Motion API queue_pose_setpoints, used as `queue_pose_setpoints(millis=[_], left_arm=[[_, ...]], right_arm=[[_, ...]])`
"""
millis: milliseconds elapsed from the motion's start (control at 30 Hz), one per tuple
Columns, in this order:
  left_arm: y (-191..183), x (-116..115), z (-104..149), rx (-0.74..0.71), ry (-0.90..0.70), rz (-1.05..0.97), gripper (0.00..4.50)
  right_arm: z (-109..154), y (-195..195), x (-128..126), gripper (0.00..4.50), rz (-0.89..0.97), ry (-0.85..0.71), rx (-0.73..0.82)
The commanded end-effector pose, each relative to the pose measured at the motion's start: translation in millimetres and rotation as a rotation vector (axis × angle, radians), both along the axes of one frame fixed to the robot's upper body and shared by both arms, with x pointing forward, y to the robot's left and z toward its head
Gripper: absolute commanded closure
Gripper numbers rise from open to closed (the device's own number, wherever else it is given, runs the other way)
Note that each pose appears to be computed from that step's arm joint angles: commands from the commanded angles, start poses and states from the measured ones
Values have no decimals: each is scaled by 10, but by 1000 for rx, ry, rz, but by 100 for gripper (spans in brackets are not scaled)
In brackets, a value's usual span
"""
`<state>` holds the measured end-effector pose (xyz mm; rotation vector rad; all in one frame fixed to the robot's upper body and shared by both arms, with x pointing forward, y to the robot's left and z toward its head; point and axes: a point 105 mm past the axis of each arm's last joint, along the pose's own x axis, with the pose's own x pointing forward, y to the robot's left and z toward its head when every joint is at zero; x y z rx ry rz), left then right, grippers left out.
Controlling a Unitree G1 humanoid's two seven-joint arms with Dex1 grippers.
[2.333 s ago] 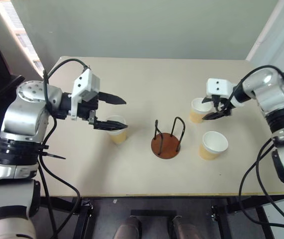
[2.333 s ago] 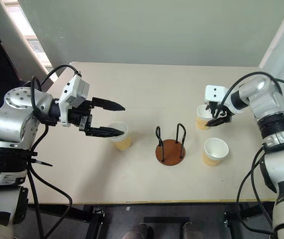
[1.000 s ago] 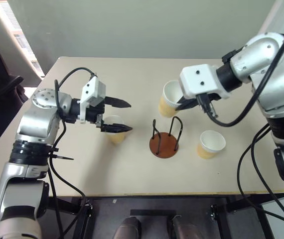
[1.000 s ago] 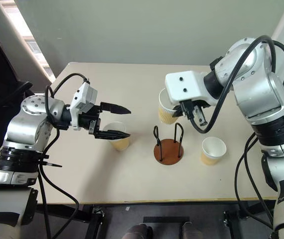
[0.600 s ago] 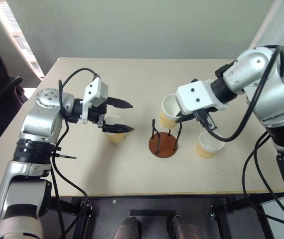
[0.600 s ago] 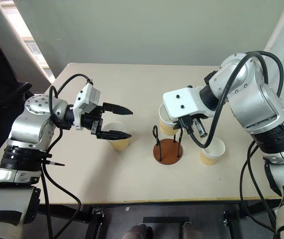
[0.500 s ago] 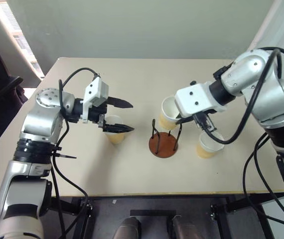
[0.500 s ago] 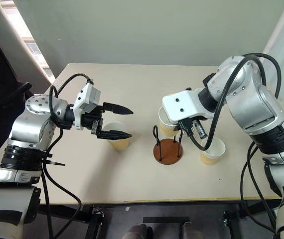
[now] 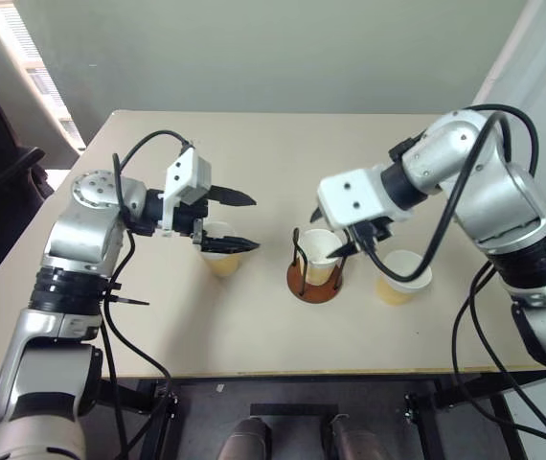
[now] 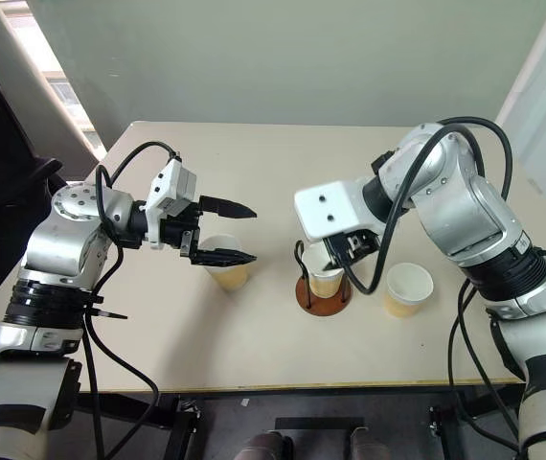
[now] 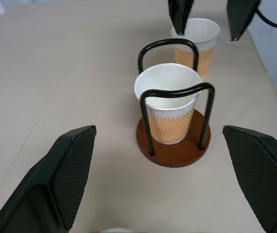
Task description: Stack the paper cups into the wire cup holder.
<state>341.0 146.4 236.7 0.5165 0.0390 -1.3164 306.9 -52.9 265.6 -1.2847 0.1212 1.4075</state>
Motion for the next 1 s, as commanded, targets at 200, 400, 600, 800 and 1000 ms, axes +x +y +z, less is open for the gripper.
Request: queue_pose_setpoints(millis=[200,400,600,800,1000], left_arm=[[186,54,65,184,-154,120,0],[293,-24,-4,346,-181,158,0],[372,-90,-136,515,-183,188,0],[508,-107,-265,621,-155,229,0],[510,-94,-352,631,-135,239,0]], right_arm=[[394,-455,-74,160,-224,181,406],[499,-645,-256,160,-255,304,561],[524,-680,-333,160,-253,354,611],[531,-637,-360,160,-224,367,619],[499,-620,-364,160,-219,385,600]])
